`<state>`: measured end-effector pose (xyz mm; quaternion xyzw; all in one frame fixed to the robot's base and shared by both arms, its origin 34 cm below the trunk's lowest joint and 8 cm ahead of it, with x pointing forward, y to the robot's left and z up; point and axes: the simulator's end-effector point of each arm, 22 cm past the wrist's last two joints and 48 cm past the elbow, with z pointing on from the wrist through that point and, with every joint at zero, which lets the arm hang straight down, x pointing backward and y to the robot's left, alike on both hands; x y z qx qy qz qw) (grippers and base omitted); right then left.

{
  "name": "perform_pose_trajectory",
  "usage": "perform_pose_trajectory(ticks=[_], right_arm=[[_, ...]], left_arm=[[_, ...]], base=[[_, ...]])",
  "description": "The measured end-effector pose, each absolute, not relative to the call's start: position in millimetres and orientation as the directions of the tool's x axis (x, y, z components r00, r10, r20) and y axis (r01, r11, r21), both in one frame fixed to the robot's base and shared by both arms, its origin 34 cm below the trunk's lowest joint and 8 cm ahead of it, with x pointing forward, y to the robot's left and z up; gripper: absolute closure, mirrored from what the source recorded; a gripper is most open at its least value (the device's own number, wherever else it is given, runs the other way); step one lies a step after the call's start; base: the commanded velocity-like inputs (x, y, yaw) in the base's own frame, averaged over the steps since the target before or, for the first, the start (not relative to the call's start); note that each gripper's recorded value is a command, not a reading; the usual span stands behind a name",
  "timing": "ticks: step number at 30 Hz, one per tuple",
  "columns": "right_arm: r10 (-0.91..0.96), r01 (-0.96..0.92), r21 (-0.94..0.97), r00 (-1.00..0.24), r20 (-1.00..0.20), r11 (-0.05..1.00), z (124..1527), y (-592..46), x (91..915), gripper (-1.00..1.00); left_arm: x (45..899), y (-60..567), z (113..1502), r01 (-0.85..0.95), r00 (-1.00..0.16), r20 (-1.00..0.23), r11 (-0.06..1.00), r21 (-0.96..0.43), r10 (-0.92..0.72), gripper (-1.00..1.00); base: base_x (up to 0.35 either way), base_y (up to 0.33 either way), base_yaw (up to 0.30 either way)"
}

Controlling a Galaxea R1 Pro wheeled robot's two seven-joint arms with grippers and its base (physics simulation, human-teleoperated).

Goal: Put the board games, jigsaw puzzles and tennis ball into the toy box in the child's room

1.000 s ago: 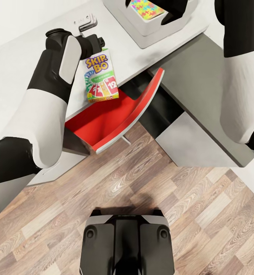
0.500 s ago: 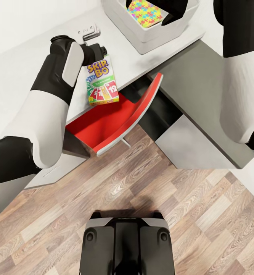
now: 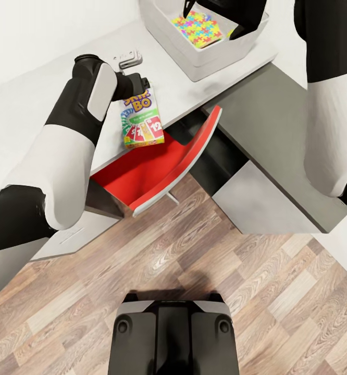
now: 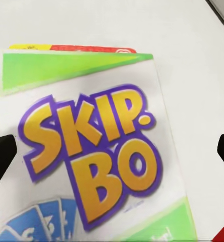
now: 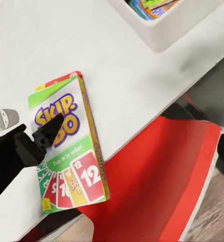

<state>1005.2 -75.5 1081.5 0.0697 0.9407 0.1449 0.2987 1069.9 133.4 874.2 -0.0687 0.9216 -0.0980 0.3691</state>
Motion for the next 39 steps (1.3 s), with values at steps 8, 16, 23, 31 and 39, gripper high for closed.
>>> perform_pose_trajectory(ticks=[8, 16, 23, 31, 39], right_arm=[[0.248, 0.091, 0.296, -0.794, -0.554, 0.951, 1088, -94, 1010, -1.00], [0.228, 0.126, 0.226, -0.828, -0.512, 0.966, 1065, -104, 1012, -1.00], [0.201, 0.123, 0.181, -0.833, -0.516, 0.976, 1062, -110, 1012, -1.00], [0.208, 0.148, 0.156, -0.828, -0.521, 0.977, 1063, -131, 1014, -1.00], [0.223, 0.165, 0.153, -0.808, -0.545, 0.974, 1076, -154, 1017, -1.00]], left_arm=[[1057, 130, 882, -0.026, -0.770, -0.619, 0.976, -0.218, -0.159, -1.00], [1044, 128, 889, -0.004, -0.815, -0.566, 0.978, -0.206, -0.122, -1.00], [1042, 129, 894, 0.000, -0.821, -0.560, 0.980, -0.200, -0.115, -1.00], [1040, 129, 900, 0.003, -0.825, -0.554, 0.979, -0.204, -0.113, -1.00], [1041, 128, 911, 0.007, -0.819, -0.562, 0.978, -0.207, -0.112, -1.00]], base=[[0.000, 0.000, 0.108], [0.000, 0.000, 0.162], [0.000, 0.000, 0.185], [0.000, 0.000, 0.155], [0.000, 0.000, -0.029]])
